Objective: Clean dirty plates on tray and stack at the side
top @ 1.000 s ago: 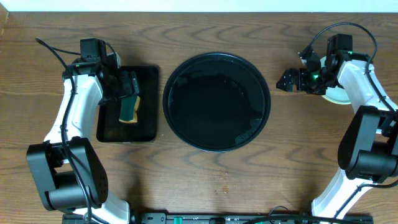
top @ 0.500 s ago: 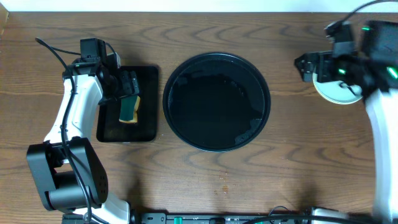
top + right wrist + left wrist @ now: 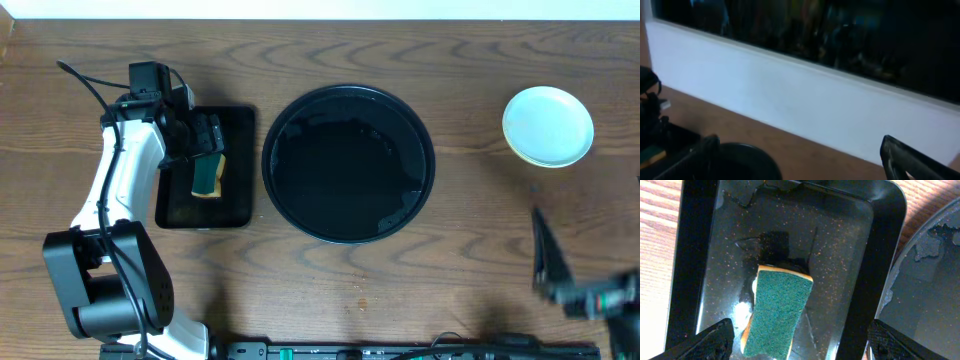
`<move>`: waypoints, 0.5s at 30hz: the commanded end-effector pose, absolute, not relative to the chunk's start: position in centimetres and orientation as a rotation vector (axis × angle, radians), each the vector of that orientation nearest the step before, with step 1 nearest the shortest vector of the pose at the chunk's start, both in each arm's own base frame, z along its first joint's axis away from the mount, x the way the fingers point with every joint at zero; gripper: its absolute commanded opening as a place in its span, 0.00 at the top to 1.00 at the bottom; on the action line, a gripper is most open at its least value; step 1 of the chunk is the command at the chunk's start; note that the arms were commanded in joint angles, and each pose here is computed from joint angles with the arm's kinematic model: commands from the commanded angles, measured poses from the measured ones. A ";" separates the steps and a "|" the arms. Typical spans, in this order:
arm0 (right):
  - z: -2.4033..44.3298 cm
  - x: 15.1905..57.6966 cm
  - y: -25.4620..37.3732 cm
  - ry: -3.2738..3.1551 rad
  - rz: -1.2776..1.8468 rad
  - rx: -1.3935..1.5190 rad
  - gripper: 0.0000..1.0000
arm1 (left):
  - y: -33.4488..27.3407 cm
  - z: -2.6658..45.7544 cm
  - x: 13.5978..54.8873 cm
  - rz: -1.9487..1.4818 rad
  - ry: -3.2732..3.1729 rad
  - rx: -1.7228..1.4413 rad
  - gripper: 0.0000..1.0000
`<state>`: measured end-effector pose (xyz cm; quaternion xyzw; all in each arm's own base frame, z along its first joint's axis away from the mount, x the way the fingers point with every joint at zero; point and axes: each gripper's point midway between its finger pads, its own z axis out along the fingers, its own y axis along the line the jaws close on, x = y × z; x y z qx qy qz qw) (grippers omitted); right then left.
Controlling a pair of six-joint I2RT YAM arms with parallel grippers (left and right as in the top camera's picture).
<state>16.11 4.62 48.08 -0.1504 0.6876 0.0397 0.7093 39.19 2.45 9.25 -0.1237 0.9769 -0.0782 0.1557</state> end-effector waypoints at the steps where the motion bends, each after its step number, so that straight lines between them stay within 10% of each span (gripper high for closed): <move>1: 44.0 15.5 3.5 1.492 0.015 -0.293 0.01 | 2.5 9.2 39.1 -0.237 2.798 -0.371 0.14; 15: 33.4 19.7 3.4 1.189 0.012 -0.255 0.01 | 2.5 9.2 39.1 -0.237 2.798 -0.371 0.14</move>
